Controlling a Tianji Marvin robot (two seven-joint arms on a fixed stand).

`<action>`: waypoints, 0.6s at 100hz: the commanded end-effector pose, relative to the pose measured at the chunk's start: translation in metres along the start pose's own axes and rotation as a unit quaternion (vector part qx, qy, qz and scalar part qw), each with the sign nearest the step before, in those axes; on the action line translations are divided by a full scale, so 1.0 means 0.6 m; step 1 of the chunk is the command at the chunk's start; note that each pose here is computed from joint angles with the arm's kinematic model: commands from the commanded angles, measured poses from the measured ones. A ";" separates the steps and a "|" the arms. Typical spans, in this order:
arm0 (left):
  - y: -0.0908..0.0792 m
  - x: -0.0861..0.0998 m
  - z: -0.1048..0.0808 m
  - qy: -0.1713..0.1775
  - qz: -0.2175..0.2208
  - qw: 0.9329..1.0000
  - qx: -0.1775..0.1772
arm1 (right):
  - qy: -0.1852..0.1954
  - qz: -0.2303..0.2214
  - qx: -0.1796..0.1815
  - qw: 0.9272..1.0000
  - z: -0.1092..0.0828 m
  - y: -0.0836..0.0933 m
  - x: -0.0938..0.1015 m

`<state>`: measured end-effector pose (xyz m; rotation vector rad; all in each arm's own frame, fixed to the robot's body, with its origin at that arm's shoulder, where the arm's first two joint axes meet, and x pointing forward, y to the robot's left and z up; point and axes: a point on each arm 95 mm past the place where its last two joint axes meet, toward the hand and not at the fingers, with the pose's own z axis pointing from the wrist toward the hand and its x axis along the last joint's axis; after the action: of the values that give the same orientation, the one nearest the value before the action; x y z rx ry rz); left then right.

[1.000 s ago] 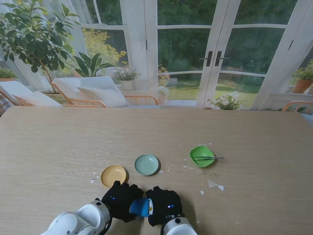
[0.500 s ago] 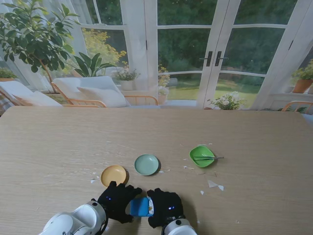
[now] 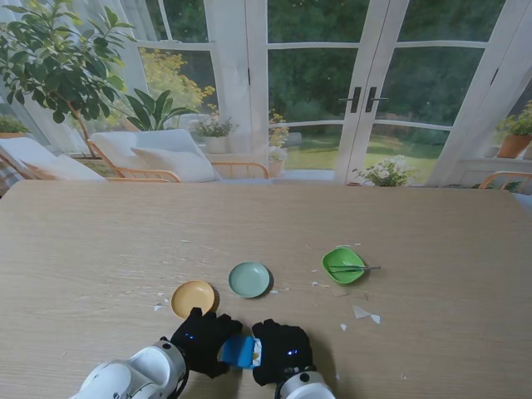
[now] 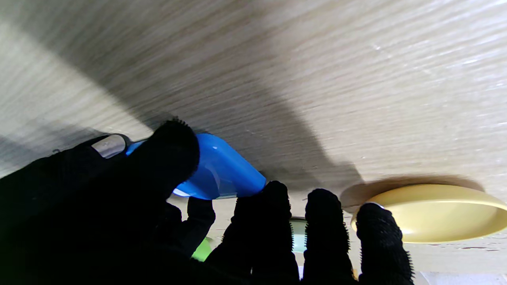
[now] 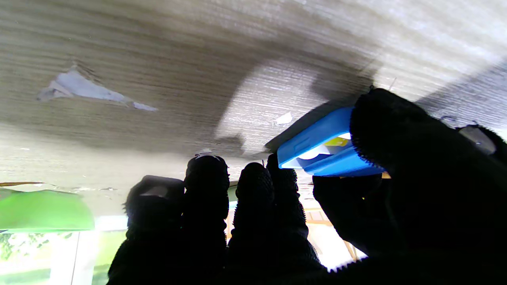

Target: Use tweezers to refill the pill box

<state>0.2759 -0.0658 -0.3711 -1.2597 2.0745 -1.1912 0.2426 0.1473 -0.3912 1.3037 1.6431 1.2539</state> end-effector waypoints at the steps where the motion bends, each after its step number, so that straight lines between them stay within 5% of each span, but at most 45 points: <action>1: 0.007 0.003 0.001 0.000 -0.005 1.000 -0.011 | 0.005 0.005 0.013 1.000 -0.002 -0.007 0.008; 60: 0.005 0.021 0.013 0.009 -0.021 1.000 -0.008 | 0.021 0.011 0.010 1.000 0.006 -0.006 0.021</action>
<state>0.2784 -0.0765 -0.3720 -1.2865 2.0627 -1.2185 0.2472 0.1530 -0.3924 1.2956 1.6474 1.2814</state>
